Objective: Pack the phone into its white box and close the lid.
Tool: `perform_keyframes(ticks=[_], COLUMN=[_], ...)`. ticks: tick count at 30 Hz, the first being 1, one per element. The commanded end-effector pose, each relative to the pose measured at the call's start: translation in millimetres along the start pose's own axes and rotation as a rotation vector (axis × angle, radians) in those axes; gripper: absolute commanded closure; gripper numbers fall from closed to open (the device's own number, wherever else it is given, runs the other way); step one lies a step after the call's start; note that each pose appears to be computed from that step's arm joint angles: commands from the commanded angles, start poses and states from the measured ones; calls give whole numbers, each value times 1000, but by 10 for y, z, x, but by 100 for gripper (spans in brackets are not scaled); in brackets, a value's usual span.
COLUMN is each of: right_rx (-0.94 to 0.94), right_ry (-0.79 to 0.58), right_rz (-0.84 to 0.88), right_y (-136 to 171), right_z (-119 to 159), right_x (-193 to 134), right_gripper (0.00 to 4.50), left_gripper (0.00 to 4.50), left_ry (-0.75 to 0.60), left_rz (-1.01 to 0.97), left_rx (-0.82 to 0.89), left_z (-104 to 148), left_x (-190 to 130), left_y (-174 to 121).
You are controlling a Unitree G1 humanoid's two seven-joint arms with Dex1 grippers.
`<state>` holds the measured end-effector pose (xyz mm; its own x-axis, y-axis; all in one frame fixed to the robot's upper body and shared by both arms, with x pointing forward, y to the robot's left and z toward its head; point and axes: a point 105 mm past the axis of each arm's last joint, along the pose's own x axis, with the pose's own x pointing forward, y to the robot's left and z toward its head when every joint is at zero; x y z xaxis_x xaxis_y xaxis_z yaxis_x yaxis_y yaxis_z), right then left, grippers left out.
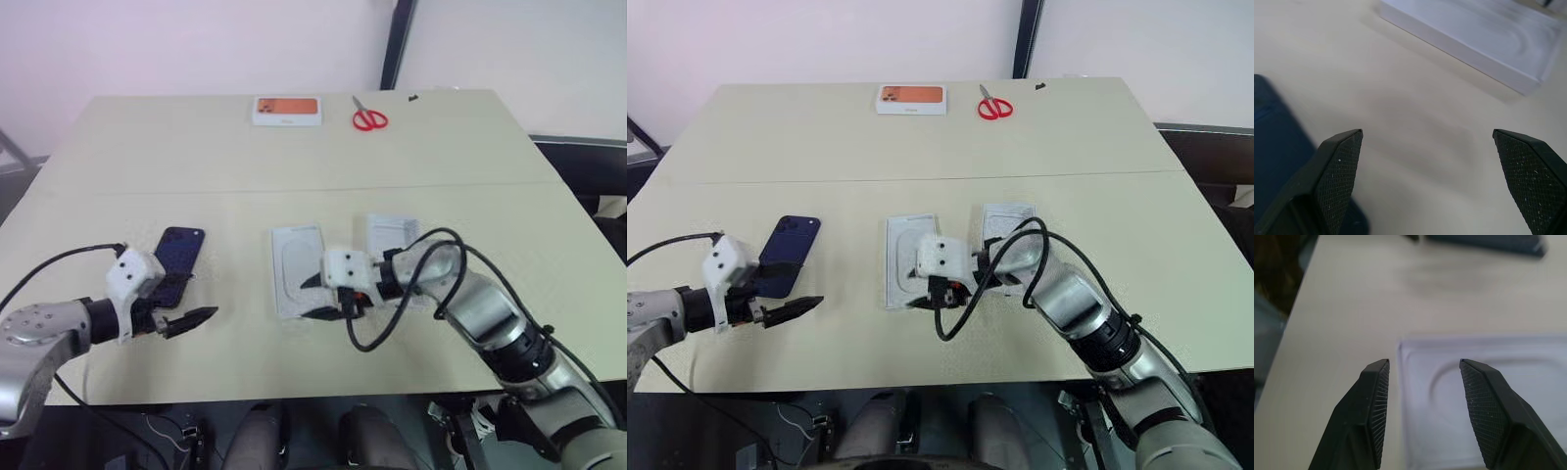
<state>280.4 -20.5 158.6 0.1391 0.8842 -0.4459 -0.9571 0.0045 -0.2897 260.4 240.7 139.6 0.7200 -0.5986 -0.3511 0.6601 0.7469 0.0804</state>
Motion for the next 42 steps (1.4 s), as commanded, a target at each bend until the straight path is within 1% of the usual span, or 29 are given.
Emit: perform_keyframes(ticks=[1,2,4,5,7,8,10,13,14,17,19,24,31,36,42], right_rx=[-12,-10,-13,-25,-43,-44,-71,-90,-95,-151,-161,-190,-207,-220,-228], right_ry=[-45,-34,-16,-7,5,10,35,46,48,74,80,100,119,123,111], right_rz=[-100,-126,-156,-166,-176,-183,-203,-195,-191,-159,-150,-139,-152,-158,-151], right_y=[-252,-317,-412,-451,-505,-533,-556,-517,-508,-418,-390,-333,-363,-381,-358], right_z=[192,200,222,236,257,264,254,272,272,256,253,219,139,106,112], right_x=[78,129,257,358,492,565,724,934,973,1169,1248,1405,1416,1398,1397], right_gripper=[200,222,290,334,445,445,445,445,445,445,445,445,445,445,445], left_gripper=[0,0,0,0,0,0,0,0,0,0,0,0,0,0,0], left_ry=[-79,-76,-82,-76,-59,-13,133,164,174,290,340,360,346,289,225], left_rz=[224,286,400,445,484,498,488,459,450,368,335,195,89,28,12], left_rx=[-112,-139,-204,-251,-301,-318,-415,-563,-588,-630,-647,-666,-709,-763,-836], left_z=[111,97,81,52,25,-24,-210,-232,-231,-303,-338,-272,-214,-129,-118], left_x=[-207,-249,-333,-363,-376,-363,-326,-289,-277,-159,-121,58,266,339,376], left_y=[417,526,724,798,863,876,847,839,833,710,661,444,232,145,157])
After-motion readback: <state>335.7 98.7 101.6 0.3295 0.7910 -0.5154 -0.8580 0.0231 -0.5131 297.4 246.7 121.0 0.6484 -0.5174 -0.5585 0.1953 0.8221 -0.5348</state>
